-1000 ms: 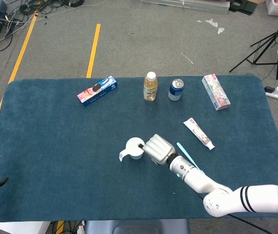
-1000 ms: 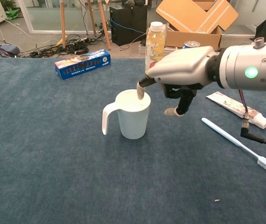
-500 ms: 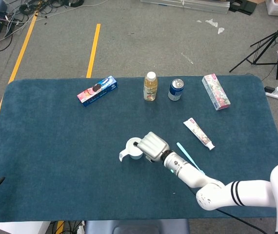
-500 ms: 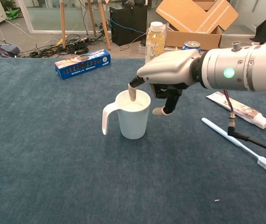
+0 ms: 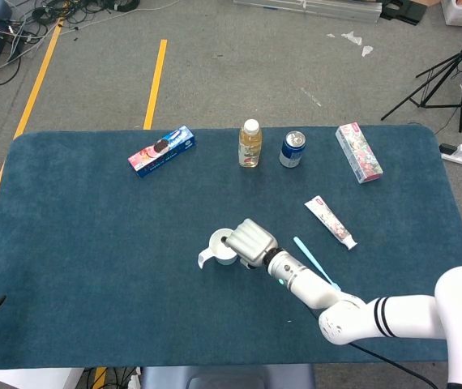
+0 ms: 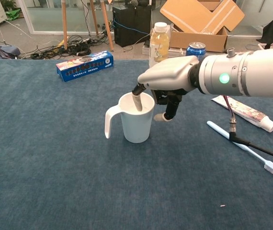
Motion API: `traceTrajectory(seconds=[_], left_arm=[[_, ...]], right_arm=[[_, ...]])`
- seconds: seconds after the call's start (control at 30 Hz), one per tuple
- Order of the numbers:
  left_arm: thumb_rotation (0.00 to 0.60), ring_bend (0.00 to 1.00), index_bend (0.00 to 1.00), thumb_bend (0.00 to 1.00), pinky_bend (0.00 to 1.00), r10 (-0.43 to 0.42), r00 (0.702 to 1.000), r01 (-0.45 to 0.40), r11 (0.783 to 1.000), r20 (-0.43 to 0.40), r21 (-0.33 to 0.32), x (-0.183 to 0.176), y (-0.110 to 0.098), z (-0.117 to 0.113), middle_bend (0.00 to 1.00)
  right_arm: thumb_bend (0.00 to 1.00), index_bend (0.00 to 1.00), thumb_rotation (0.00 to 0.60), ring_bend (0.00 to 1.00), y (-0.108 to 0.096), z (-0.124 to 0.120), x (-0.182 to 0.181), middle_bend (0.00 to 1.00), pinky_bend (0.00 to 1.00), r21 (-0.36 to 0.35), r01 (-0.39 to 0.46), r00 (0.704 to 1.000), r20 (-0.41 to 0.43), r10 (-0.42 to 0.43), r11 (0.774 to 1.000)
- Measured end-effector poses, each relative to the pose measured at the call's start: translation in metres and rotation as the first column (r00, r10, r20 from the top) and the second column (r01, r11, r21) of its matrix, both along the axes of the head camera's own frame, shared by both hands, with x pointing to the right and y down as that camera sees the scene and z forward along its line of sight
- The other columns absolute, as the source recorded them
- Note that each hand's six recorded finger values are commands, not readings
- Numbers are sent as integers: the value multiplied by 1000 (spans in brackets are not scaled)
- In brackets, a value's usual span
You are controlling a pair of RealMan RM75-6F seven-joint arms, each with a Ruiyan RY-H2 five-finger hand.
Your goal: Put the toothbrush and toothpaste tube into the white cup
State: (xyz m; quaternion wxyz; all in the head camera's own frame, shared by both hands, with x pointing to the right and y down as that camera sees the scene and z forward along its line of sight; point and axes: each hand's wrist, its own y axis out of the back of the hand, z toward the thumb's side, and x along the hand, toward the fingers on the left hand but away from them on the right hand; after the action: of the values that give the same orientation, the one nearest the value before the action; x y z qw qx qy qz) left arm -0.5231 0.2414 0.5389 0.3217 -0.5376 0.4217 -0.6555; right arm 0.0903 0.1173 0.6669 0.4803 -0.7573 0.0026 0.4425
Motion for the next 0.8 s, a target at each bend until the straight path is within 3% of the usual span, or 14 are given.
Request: traceTrajectory(seconds=[0.8], left_arm=[[600,245,469,0,306,-17,1000,17,1000,-1,6,-5,2,-4,246]], right_arm=[[319,518,600,1000,-3,17,-3,994,1000,-18,-5,999,-35,4,1000]])
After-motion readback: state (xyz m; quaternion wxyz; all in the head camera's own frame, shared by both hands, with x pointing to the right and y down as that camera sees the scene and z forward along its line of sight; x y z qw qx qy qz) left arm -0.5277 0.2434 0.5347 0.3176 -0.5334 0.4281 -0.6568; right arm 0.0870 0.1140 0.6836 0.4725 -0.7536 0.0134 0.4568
